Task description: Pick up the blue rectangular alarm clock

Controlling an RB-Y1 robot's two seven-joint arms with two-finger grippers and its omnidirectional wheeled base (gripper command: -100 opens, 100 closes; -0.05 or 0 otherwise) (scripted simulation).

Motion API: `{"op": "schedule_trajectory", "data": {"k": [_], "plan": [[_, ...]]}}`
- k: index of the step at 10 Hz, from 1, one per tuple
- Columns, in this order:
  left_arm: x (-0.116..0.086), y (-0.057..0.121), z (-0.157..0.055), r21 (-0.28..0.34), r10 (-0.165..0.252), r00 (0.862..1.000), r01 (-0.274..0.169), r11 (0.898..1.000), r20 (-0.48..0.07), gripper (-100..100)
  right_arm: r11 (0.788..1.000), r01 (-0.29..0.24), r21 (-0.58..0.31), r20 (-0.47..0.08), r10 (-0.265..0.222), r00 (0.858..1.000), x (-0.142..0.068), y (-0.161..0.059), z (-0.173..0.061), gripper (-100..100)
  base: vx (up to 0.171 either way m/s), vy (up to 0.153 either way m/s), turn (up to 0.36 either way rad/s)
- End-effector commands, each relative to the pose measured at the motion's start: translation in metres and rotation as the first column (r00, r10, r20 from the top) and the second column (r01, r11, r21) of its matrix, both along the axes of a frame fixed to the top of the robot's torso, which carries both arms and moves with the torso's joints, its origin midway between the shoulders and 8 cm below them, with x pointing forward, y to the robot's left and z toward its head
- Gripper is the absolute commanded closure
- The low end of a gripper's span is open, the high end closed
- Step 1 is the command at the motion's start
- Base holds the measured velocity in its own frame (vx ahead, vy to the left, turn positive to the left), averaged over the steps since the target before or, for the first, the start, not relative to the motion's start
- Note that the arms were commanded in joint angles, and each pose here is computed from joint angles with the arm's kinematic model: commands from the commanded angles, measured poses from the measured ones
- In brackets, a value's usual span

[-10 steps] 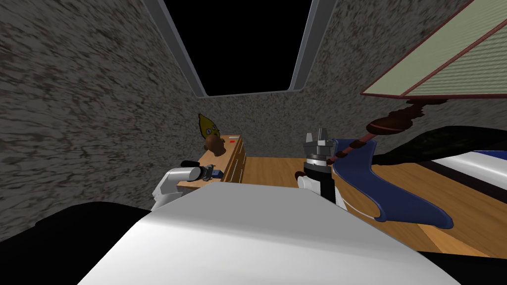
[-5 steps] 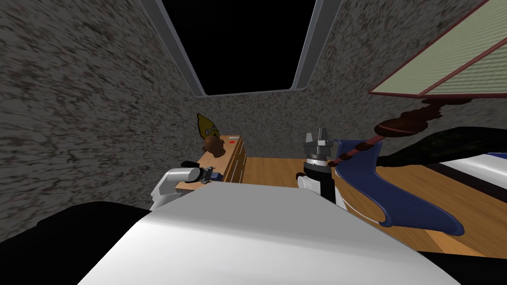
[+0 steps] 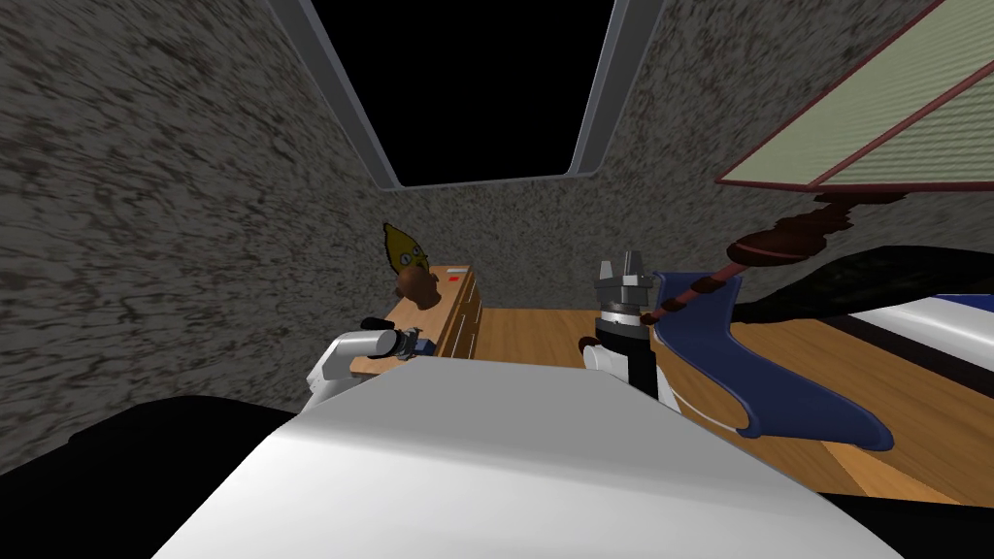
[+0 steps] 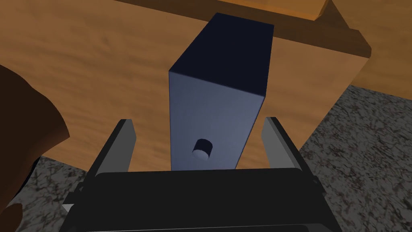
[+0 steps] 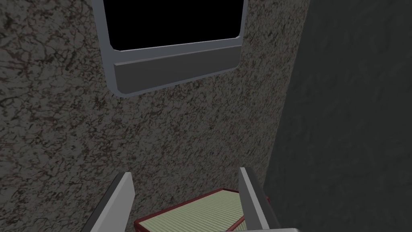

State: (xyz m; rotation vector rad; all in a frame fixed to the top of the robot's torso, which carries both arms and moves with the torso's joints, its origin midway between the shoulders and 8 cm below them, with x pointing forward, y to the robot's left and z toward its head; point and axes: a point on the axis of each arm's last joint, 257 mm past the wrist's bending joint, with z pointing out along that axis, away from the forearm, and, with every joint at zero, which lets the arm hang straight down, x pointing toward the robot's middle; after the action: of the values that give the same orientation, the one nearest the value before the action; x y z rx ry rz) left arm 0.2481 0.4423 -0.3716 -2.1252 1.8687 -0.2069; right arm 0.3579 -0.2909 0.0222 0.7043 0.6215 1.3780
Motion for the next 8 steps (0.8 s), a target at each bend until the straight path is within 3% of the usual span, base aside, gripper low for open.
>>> {"op": "schedule_trajectory", "data": {"k": [1,5,6,7,8], "plan": [[0.0,0.0,0.0,0.0,0.0,1.0,0.0,1.0,0.0,100,1.0,0.0,0.0,0.0,0.0,1.0,0.0,0.0,0.0,0,0.0,0.0,0.0],[0.0,0.0,0.0,-0.001,0.0,1.0,0.0,1.0,-0.001,100,1.0,0.0,0.0,0.0,0.0,1.0,0.0,0.0,0.0,0,0.0,0.0,0.0],[0.0,0.0,0.0,-0.001,0.0,1.0,0.0,1.0,-0.001,0,1.0,0.0,0.0,0.0,0.0,1.0,0.0,0.0,0.0,0,0.0,0.0,0.0],[-0.002,-0.003,0.009,-0.001,-0.005,1.0,0.005,1.0,-0.001,100,1.0,0.0,0.0,0.0,0.0,1.0,0.0,0.0,0.0,0,0.007,0.0,0.048],[-0.003,-0.004,0.013,-0.001,-0.007,1.0,0.007,1.0,-0.002,100,1.0,0.0,0.0,0.0,0.0,1.0,0.0,0.0,0.0,0,0.013,0.001,0.042]]}}
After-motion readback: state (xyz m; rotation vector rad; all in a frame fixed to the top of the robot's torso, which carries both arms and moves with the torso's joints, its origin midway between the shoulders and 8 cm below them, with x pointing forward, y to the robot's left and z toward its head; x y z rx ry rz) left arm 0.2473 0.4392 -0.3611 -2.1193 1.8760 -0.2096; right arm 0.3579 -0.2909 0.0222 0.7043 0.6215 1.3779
